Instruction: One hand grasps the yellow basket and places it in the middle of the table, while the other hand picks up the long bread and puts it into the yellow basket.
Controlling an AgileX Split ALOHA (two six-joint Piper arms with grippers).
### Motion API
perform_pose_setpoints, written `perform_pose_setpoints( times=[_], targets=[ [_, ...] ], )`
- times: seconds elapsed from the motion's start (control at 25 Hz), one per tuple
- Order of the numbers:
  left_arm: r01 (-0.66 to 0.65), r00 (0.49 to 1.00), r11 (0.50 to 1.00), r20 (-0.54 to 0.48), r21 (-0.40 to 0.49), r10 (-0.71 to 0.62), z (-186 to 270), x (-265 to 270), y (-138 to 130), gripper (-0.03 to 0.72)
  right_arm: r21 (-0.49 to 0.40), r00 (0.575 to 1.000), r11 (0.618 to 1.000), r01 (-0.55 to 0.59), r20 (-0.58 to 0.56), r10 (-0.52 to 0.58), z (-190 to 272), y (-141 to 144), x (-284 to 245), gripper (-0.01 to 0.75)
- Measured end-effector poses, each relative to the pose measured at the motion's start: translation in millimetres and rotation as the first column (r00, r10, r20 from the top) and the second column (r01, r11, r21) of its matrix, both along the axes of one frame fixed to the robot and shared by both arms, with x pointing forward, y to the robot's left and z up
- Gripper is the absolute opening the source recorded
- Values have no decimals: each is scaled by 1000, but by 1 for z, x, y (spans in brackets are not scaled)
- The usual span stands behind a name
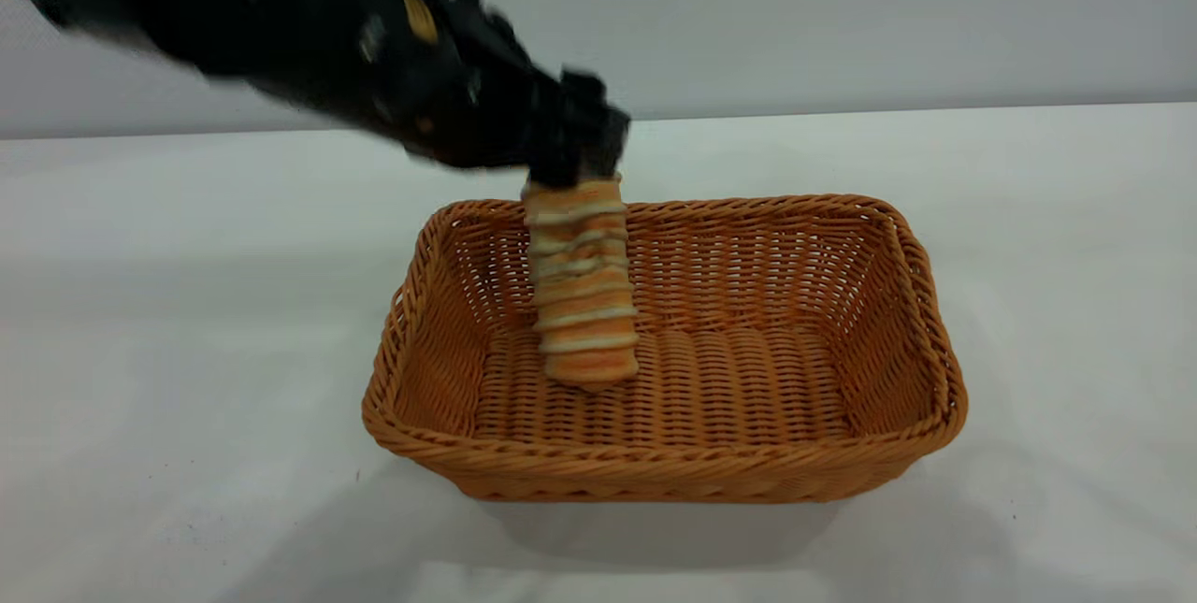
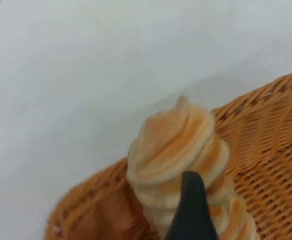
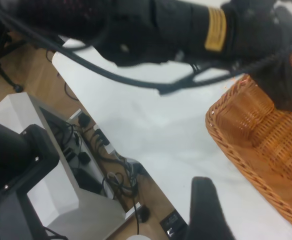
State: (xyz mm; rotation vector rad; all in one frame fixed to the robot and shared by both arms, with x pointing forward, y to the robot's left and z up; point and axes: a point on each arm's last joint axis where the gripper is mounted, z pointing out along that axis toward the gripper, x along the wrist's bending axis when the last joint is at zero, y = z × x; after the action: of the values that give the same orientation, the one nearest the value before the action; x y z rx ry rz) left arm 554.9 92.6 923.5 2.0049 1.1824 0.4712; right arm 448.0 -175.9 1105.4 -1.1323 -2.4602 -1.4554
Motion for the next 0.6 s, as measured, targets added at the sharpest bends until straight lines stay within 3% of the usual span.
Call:
perform_pose_setpoints(
  times=[0.24,0.6],
  targets=[
    [130,988,981,61,145,-140,75,-26,21,566,-52,999,999,-8,38,10,4,-5,-8,534],
    [-9,997,978,-68,210,24,164,-88,115,549,-200,991,975,95,107,-75,17,-27,-33,534]
  ],
)
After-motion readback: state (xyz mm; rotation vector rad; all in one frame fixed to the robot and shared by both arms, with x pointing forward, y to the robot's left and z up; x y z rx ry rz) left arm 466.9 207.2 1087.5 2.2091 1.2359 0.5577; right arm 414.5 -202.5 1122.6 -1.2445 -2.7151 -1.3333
